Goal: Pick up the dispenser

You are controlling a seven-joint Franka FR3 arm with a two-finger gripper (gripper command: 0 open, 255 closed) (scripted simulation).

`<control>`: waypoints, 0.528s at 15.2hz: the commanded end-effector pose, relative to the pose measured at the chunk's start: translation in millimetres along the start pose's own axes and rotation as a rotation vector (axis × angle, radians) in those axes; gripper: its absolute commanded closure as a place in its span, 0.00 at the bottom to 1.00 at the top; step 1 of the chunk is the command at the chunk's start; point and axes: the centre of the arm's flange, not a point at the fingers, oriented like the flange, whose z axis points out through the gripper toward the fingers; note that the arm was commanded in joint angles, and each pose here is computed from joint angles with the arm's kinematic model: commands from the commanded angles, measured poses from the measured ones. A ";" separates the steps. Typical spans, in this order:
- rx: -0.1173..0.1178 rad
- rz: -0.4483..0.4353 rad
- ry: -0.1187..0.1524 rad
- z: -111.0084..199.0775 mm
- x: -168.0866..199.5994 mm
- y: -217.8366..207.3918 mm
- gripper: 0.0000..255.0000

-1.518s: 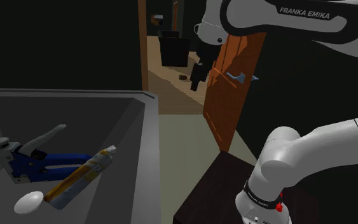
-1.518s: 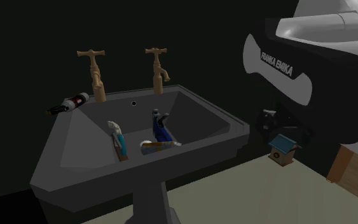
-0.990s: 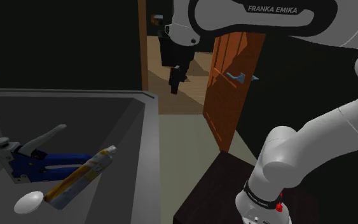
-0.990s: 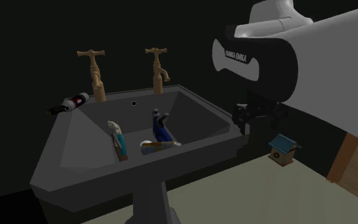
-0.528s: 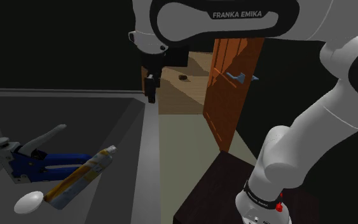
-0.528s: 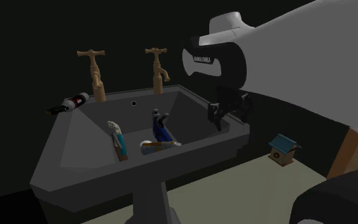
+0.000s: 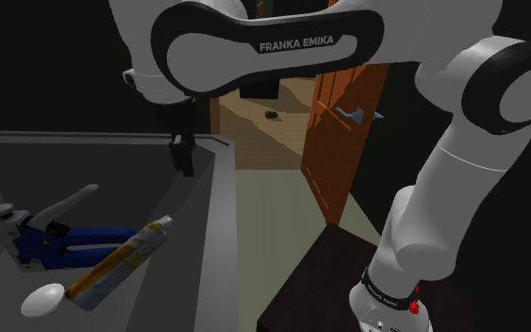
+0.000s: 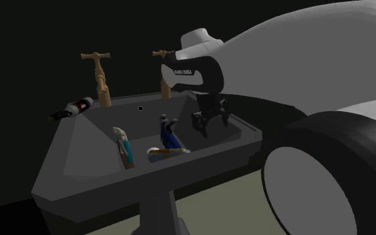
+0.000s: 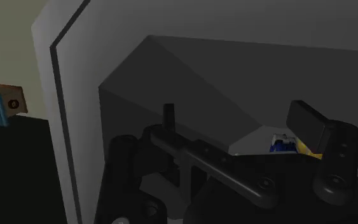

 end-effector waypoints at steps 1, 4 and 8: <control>-0.013 -0.066 -0.013 5.3 22.1 -20.3 0.00; -0.033 -0.163 -0.031 11.8 53.3 -50.1 0.00; -0.058 -0.292 -0.057 22.3 90.0 -94.1 0.00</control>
